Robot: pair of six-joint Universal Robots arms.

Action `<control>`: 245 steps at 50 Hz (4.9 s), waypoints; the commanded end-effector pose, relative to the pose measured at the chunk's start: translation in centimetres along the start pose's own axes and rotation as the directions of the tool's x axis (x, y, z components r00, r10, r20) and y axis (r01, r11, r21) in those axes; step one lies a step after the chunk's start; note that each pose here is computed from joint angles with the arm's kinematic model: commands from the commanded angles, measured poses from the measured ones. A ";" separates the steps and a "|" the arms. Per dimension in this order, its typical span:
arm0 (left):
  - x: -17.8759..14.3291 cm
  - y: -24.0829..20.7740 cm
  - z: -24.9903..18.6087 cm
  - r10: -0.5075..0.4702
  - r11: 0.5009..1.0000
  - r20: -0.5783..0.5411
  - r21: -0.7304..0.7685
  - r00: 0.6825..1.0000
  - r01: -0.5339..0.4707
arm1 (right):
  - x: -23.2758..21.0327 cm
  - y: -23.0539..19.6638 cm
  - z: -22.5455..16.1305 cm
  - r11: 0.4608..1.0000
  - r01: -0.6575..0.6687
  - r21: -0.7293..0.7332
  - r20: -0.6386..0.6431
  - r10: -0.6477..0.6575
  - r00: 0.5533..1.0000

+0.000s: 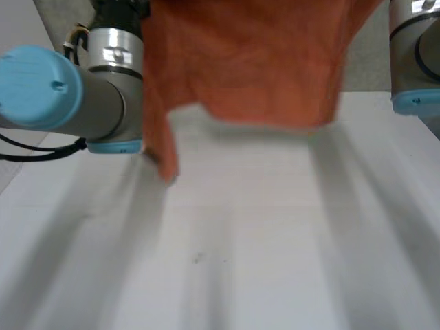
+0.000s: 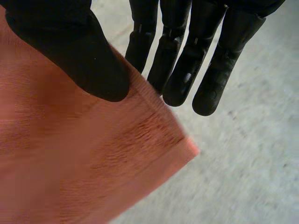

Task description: Fold the laundry

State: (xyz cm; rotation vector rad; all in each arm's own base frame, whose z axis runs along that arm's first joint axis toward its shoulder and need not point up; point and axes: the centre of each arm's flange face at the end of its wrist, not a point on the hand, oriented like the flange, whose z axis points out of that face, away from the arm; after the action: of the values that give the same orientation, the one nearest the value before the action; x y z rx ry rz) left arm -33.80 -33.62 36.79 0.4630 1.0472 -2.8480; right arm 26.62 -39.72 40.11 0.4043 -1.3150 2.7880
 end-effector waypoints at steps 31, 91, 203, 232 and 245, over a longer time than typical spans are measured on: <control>2.0 -0.2 -25.0 -0.425 0.436 -0.235 -0.899 0.874 -0.030 | -2.6 12.3 -18.4 0.731 0.215 -0.648 0.378 0.063 0.924; -6.2 11.2 -22.6 -0.309 0.362 -0.185 -0.930 0.933 -0.064 | -0.7 11.1 -17.3 0.719 0.278 -0.636 0.388 -0.013 0.921; -10.6 2.6 -24.2 -0.163 0.310 -0.377 -0.897 0.912 -0.316 | 4.2 5.8 -24.6 0.301 0.756 -0.581 0.793 0.000 0.609; -4.4 16.3 -16.3 -0.067 0.594 -0.346 -0.767 0.936 -0.241 | -0.5 17.4 -16.2 0.542 0.653 -0.529 0.654 -0.230 0.721; -2.4 21.1 -13.3 0.004 0.704 -0.302 -0.676 0.953 -0.217 | -3.4 22.7 -12.7 0.653 0.641 -0.403 0.528 -0.406 0.746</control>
State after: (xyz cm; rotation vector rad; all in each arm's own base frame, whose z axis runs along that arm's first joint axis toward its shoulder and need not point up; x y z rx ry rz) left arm -23.71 -39.69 15.53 0.8143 2.0011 -2.0047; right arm 22.99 -42.47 15.37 1.1733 -1.7483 1.6836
